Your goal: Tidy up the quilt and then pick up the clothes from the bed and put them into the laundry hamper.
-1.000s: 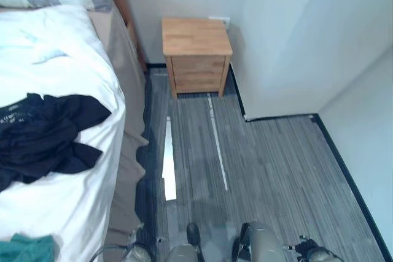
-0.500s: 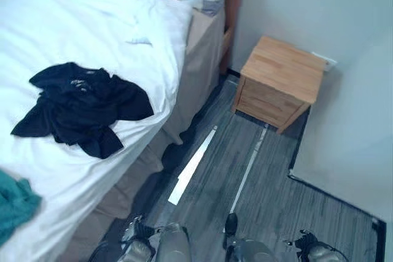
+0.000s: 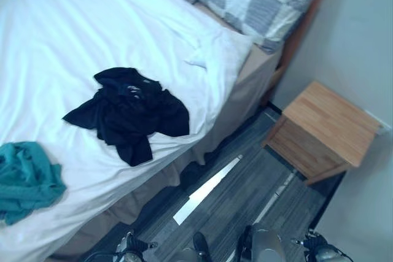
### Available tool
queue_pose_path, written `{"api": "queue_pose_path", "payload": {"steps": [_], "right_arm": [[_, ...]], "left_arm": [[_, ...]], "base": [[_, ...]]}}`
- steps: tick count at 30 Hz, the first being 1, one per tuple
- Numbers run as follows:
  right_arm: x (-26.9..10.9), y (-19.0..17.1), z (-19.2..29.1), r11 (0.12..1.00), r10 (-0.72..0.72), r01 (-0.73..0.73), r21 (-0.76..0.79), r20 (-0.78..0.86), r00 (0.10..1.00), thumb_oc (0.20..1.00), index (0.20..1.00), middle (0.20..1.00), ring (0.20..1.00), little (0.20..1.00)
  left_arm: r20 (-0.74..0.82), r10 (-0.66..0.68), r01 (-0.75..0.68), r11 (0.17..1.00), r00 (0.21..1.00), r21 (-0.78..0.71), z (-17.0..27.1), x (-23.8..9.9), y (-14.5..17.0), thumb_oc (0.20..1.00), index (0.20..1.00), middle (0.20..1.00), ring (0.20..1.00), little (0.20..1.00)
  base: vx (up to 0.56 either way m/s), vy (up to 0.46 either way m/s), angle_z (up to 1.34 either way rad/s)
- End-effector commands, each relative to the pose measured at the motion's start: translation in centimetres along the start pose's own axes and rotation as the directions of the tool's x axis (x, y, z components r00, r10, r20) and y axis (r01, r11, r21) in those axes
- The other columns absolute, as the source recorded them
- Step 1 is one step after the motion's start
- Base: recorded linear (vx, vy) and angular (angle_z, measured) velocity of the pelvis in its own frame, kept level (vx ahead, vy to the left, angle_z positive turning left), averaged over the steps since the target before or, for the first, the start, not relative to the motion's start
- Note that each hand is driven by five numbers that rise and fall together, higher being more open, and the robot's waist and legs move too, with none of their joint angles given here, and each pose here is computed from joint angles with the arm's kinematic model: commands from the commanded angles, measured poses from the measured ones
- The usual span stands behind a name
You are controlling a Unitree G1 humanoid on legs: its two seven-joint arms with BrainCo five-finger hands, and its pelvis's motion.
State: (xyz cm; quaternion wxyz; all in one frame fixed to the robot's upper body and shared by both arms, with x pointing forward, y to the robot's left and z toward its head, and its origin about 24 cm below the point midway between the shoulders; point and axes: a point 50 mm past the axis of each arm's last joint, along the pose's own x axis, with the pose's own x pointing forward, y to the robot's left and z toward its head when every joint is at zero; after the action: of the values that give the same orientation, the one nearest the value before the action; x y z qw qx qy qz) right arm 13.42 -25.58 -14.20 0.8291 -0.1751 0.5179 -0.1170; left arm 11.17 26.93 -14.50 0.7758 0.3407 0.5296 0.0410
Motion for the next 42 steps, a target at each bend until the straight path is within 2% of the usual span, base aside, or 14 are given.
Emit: {"api": "queue_pose_path", "payload": {"steps": [1, 6, 11, 12, 13, 14, 15, 16, 25, 26, 31, 34, 40, 42], "right_arm": [[0.5, -2.0, 2.8, 0.992, -0.087, 0.082, 0.092, 0.06, 0.994, 1.0, 1.0, 1.0, 1.0, 1.0], [0.5, -4.0, 4.1, 0.97, -0.14, 0.115, 0.212, 0.107, 0.984, 1.0, 1.0, 1.0, 1.0, 1.0], [-0.5, -8.2, 7.5, 0.962, -0.258, 0.272, -0.001, 0.315, 0.913, 1.0, 1.0, 1.0, 1.0, 1.0], [-2.6, -11.9, 10.8, 0.905, -0.335, 0.42, -0.062, 0.503, 0.797, 1.0, 1.0, 1.0, 1.0, 1.0], [-4.6, -14.6, 13.3, 0.855, -0.408, 0.519, -0.007, 0.608, 0.681, 1.0, 1.0, 1.0, 1.0, 1.0], [-4.6, -14.6, 13.3, 0.854, -0.409, 0.52, -0.007, 0.607, 0.681, 1.0, 1.0, 1.0, 1.0, 1.0], [-6.6, -17.4, 15.6, 0.784, -0.471, 0.62, 0.029, 0.678, 0.564, 1.0, 1.0, 1.0, 1.0, 1.0], [-6.6, -17.4, 15.6, 0.783, -0.472, 0.621, 0.03, 0.678, 0.563, 1.0, 1.0, 1.0, 1.0, 1.0], [-17.3, -21.8, 28.8, 0.558, -0.427, 0.805, 0.203, 0.902, 0.069, 1.0, 1.0, 1.0, 1.0, 1.0], [-17.3, -21.8, 28.9, 0.558, -0.426, 0.804, 0.204, 0.902, 0.067, 1.0, 1.0, 1.0, 1.0, 1.0], [-25.1, -23.2, 35.7, 0.467, -0.388, 0.813, 0.348, 0.907, -0.165, 1.0, 1.0, 1.0, 1.0, 1.0], [-29.1, -24.9, 38.2, 0.391, -0.414, 0.826, 0.406, 0.879, -0.236, 1.0, 1.0, 1.0, 1.0, 1.0], [-31.1, -28.4, 39.0, 0.221, -0.51, 0.912, 0.346, 0.838, -0.194, 1.0, 1.0, 1.0, 1.0, 1.0], [-30.7, -29.4, 38.6, 0.169, -0.547, 0.941, 0.292, 0.822, -0.156, 0.564, 0.564, 0.564, 0.564, 0.564]], "left_arm": [[0.024, 0.036, -0.036, 0.999, 0.999, 0.008, 0.6, 0.3, 1.1, 1.0, 1.0, 1.0, 1.0, 1.0], [0.044, 0.062, -0.064, 0.997, 0.997, 0.044, 1.2, 0.6, 2.2, 1.0, 1.0, 1.0, 1.0, 1.0], [0.024, 0.079, -0.081, 0.993, 0.997, 0.09, -0.1, 0.6, 3.3, 1.0, 1.0, 1.0, 1.0, 1.0], [-0.001, 0.089, -0.089, 0.993, 0.996, 0.076, -1.3, 0.3, 3.2, 1.0, 1.0, 1.0, 1.0, 1.0], [0.01, 0.089, -0.09, 0.995, 0.996, 0.043, -1.0, 0.3, 2.6, 1.0, 1.0, 1.0, 1.0, 1.0], [0.01, 0.089, -0.089, 0.995, 0.996, 0.043, -1.0, 0.3, 2.6, 1.0, 1.0, 1.0, 1.0, 1.0], [0.047, 0.085, -0.087, 0.995, 0.995, 0.046, 0.4, 0.4, 2.2, 1.0, 1.0, 1.0, 1.0, 1.0], [0.048, 0.085, -0.087, 0.995, 0.995, 0.045, 0.5, 0.4, 2.2, 1.0, 1.0, 1.0, 1.0, 1.0], [0.281, 0.062, -0.109, 0.982, 0.958, 0.155, 6.5, 0.4, 2.9, 1.0, 1.0, 1.0, 1.0, 1.0], [0.281, 0.063, -0.11, 0.982, 0.958, 0.152, 6.5, 0.4, 2.9, 1.0, 1.0, 1.0, 1.0, 1.0], [0.295, 0.094, -0.15, 0.973, 0.951, 0.173, 6.3, 0.5, 4.3, 1.0, 1.0, 1.0, 1.0, 1.0], [0.277, 0.111, -0.165, 0.97, 0.954, 0.178, 5.5, 0.6, 4.7, 1.0, 1.0, 1.0, 1.0, 1.0], [0.311, 0.116, -0.159, 0.98, 0.943, 0.116, 6.6, 0.5, 4.7, 1.0, 1.0, 1.0, 1.0, 1.0], [0.322, 0.115, -0.152, 0.984, 0.94, 0.093, 7.1, 0.5, 4.5, 1.0, 1.0, 1.0, 1.0, 1.0]], "base": [[0.15, -0.257, 0.7], [0.29, -0.512, 0.97], [0.21, -0.495, 1.1], [0.18, -0.646, 0.28], [0.18, -0.648, 0.37], [0.08, -0.467, 0.28], [0.01, -0.213, 0.12], [0.02, -0.327, 0.55], [-0.03, -0.236, 0.53], [-0.07, -0.077, 0.44], [0.04, -0.036, 0.39], [0.06, -0.108, 0.19], [0.01, -0.099, 0.25], [-0.06, -0.069, 0.03]]}}
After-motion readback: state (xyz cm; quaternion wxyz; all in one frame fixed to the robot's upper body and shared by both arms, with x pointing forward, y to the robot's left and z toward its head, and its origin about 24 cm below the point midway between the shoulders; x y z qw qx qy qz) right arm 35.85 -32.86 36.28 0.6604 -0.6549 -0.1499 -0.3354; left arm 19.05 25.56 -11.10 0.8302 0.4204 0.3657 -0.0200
